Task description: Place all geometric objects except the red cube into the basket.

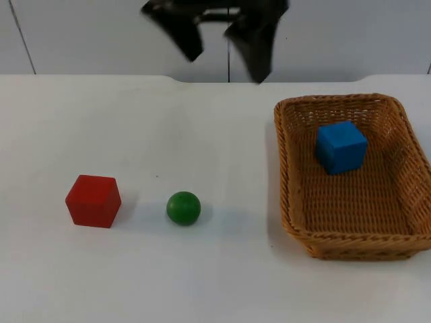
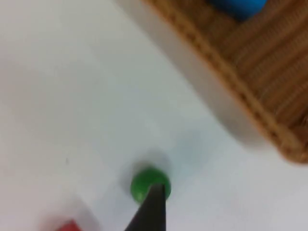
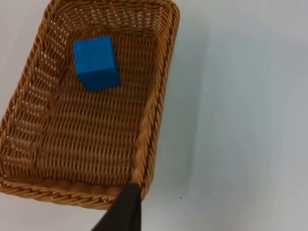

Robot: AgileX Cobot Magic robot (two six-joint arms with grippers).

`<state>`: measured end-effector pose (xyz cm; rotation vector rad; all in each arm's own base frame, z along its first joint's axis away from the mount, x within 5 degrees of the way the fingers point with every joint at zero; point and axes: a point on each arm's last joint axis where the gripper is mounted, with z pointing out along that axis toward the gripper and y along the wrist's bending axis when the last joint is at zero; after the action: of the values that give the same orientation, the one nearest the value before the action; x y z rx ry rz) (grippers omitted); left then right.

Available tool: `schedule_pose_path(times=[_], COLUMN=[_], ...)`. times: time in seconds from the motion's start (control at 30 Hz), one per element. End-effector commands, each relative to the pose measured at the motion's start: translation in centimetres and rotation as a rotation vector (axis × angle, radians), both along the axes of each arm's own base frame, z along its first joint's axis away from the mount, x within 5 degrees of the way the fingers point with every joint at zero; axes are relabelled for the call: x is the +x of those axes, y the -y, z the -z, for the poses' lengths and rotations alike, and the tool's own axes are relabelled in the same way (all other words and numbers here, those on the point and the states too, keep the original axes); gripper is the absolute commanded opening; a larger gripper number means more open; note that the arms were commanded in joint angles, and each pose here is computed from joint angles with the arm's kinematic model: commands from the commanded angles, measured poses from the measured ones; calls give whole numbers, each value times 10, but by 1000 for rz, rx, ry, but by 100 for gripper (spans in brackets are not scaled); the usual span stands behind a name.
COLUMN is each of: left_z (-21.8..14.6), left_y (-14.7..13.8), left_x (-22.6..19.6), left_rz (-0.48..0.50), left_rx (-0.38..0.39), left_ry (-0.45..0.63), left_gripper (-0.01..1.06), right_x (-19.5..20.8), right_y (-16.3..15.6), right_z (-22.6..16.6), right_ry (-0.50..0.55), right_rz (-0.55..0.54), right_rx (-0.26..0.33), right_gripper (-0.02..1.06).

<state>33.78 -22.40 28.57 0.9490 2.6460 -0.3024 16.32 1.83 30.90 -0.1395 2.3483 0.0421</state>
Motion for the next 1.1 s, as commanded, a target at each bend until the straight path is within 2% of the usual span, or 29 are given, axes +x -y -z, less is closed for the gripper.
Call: schedule_pose_path(times=[0.0,0.03,0.13,0.2,0.27,0.33,0.4,0.47,0.57,0.73,0.83,0.93,1.07], left_z=[1,1,5,8,9,12,11,11,9,7,5,6,7], left_y=[-33,-33,-67,-102,-110,-143,-165,-171,-201,-219,-220,-218,-218], left_x=[-20,-20,-39,-59,-64,-88,-104,-109,-140,-175,-191,-213,-227], left_rz=[-80,-80,-170,-261,-278,-369,-439,-457,-575,-667,-680,-686,-683], left_rx=[-26,-26,-45,-49,-48,-47,-52,-54,-63,-74,-91,-115,-105], left_ry=[45,45,72,81,81,89,111,118,171,238,285,308,306], left_gripper=[85,85,85,85,85,85,85,85,85,85,87,105,105], right_x=[0,0,-1,-1,-1,-1,-1,-1,-1,-2,-3,-5,-5], right_y=[1,1,1,0,0,-1,-2,-2,-2,-2,-2,-2,-4], right_z=[0,0,0,0,0,0,0,0,0,1,2,3,3], right_ry=[-3,-3,-7,-8,-8,-11,-13,-13,-13,-19,-34,-59,-61], right_rz=[6,6,6,4,4,0,-29,-29,-30,-32,-52,-72,-96], right_rx=[3,3,2,6,8,28,13,13,12,9,-12,-31,-26], right_gripper=[105,105,105,105,105,105,105,105,105,105,105,105,105])
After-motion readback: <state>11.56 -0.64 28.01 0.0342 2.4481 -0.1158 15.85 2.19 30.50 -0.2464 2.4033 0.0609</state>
